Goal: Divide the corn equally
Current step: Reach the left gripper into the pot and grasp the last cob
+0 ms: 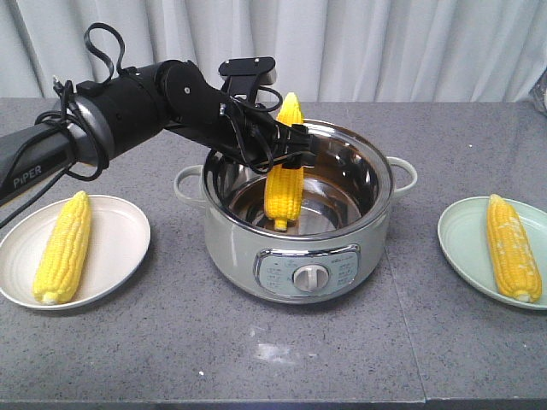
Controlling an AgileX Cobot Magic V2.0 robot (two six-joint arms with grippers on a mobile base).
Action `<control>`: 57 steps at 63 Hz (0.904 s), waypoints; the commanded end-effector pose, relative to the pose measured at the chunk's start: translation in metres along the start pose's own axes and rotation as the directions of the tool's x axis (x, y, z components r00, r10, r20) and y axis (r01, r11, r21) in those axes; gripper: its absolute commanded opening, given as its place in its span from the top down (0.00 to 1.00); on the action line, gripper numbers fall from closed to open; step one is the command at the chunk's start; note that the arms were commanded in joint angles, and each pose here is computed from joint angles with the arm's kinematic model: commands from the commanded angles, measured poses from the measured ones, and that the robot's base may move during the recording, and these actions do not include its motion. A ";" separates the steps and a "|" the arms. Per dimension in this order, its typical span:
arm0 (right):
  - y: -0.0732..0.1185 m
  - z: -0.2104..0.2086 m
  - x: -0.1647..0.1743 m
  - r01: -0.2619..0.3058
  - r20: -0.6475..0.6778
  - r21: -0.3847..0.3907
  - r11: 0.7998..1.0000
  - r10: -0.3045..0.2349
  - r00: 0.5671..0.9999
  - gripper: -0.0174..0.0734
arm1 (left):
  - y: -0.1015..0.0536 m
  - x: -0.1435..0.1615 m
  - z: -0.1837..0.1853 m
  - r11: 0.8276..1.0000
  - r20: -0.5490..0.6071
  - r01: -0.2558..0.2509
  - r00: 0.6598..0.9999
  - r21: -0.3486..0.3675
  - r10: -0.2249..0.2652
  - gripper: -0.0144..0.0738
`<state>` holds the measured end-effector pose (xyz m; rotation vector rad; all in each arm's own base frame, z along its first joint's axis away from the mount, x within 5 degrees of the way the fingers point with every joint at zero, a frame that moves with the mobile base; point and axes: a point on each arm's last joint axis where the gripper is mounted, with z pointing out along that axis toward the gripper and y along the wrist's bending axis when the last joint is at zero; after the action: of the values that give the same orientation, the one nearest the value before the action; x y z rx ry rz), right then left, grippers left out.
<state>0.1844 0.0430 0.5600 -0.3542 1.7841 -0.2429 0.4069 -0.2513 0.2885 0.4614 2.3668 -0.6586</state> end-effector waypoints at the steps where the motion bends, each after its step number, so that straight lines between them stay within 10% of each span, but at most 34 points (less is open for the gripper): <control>1: -0.009 -0.012 -0.011 0.002 0.109 0.045 0.999 -0.007 0.994 0.82 | -0.016 -0.017 -0.025 0.999 0.100 0.014 0.995 0.044 -0.018 0.44; 14: -0.009 -0.012 -0.011 0.002 0.109 0.045 0.999 -0.007 0.994 0.82 | -0.017 -0.018 -0.026 0.999 0.107 0.010 0.994 0.044 -0.015 0.85; 37: -0.009 -0.012 -0.011 0.002 0.110 0.045 0.999 -0.007 0.994 0.82 | -0.034 -0.034 -0.078 0.998 0.225 -0.025 0.974 0.065 0.010 0.85; 57: -0.004 -0.012 -0.012 -0.032 0.122 -0.014 0.999 0.033 0.992 0.82 | -0.063 -0.044 -0.207 0.983 0.419 -0.180 0.891 -0.027 0.174 0.85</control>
<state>0.1842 0.0448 0.5594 -0.3577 1.7887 -0.2153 0.3470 -0.2150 0.4167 0.4994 2.0758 -0.6248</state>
